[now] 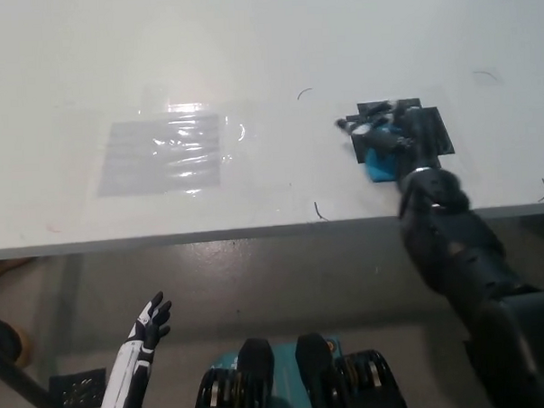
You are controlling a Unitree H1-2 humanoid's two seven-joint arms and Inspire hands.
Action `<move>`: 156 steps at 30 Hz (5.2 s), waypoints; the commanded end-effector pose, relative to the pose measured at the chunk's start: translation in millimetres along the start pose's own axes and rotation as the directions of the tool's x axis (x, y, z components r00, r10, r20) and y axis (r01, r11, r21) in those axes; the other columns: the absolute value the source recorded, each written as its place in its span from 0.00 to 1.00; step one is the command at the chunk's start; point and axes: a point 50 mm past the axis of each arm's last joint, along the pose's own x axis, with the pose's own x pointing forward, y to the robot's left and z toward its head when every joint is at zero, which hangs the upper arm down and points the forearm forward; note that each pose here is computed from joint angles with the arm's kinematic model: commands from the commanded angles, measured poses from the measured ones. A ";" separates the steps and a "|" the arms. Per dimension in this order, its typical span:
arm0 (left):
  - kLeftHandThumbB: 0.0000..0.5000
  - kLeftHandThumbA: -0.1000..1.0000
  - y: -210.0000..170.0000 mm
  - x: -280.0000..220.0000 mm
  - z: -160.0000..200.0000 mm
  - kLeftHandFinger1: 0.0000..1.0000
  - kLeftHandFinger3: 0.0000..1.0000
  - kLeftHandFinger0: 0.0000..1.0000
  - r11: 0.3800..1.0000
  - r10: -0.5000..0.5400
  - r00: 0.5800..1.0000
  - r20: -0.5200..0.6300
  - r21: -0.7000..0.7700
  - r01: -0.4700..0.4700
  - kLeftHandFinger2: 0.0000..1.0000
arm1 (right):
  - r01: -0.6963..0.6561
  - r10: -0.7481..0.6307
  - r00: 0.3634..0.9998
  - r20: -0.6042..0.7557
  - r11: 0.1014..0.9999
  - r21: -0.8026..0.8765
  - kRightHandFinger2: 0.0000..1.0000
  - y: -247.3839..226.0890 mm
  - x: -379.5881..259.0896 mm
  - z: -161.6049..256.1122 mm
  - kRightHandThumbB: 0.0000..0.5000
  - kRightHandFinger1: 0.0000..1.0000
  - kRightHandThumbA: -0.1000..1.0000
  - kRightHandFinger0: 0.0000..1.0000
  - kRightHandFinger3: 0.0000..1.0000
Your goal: A soft sponge is kept on the balc marked spot on the table infront of the robot and it uses its right hand fist to press down on it and drrags it across the table in a back and forth manner twice to clean it
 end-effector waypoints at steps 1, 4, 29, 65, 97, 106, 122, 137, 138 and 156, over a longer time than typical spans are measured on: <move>0.18 1.00 4.1 5.2 12.3 1.00 1.00 1.00 1.000 -0.004 0.997 0.074 0.011 0.003 1.00 | -0.212 0.212 0.977 0.040 0.977 0.007 0.13 83.6 -14.8 6.7 0.24 0.00 1.00 0.00 0.15; 0.16 1.00 3.3 3.0 11.7 1.00 1.00 1.00 1.000 -0.002 0.998 0.069 0.005 0.002 1.00 | -0.295 0.295 0.954 0.052 0.955 -0.004 0.13 119.0 -28.6 0.5 0.24 0.00 1.00 0.00 0.14; 0.15 1.00 4.7 2.8 10.1 1.00 1.00 1.00 1.000 0.001 0.998 0.070 0.010 -0.002 1.00 | -0.042 0.042 0.999 0.002 0.998 -0.038 0.24 -28.1 0.6 -6.6 0.18 0.00 1.00 0.00 0.29; 0.13 1.00 5.4 5.1 8.6 1.00 1.00 1.00 1.000 -0.014 0.999 0.052 0.016 0.013 1.00 | 0.457 -0.462 0.887 -0.016 0.869 0.191 0.49 -280.7 -41.1 -12.4 0.12 0.10 1.00 0.00 0.53; 0.17 1.00 9.1 9.4 9.4 1.00 1.00 1.00 1.000 -0.010 0.998 0.063 0.020 0.009 1.00 | 0.059 -0.068 0.996 0.055 0.988 0.145 0.11 -75.6 3.8 3.0 0.14 0.00 1.00 0.00 0.19; 0.15 1.00 9.0 5.8 6.7 1.00 1.00 1.00 1.000 -0.009 0.999 0.051 0.021 0.008 1.00 | 0.045 -0.054 0.985 0.164 0.997 0.056 0.54 -103.1 6.3 25.2 0.63 0.39 1.00 0.33 0.58; 0.16 1.00 9.9 11.1 7.5 1.00 1.00 1.00 0.999 -0.040 0.998 0.050 0.038 0.038 1.00 | -0.447 0.399 0.127 0.908 0.840 -0.306 1.00 -46.8 -231.1 329.4 0.86 1.00 1.00 1.00 1.00; 0.16 1.00 8.4 18.6 8.9 1.00 1.00 1.00 0.997 -0.074 0.996 0.054 0.038 0.072 1.00 | -0.128 0.440 -0.070 0.895 0.886 -0.446 1.00 -60.5 -378.7 137.5 0.66 1.00 1.00 1.00 1.00; 0.15 1.00 8.0 19.1 8.8 1.00 1.00 1.00 0.997 -0.074 0.996 0.054 0.036 0.072 1.00 | -0.110 0.457 -0.039 0.889 0.882 -0.458 1.00 -65.3 -378.2 127.5 0.61 1.00 1.00 1.00 1.00; 0.20 1.00 4.0 13.7 3.9 1.00 1.00 1.00 0.996 -0.086 0.995 0.057 0.019 0.085 1.00 | -0.170 0.204 0.927 0.315 0.977 -0.132 1.00 -156.0 -245.5 -125.9 0.53 1.00 1.00 1.00 1.00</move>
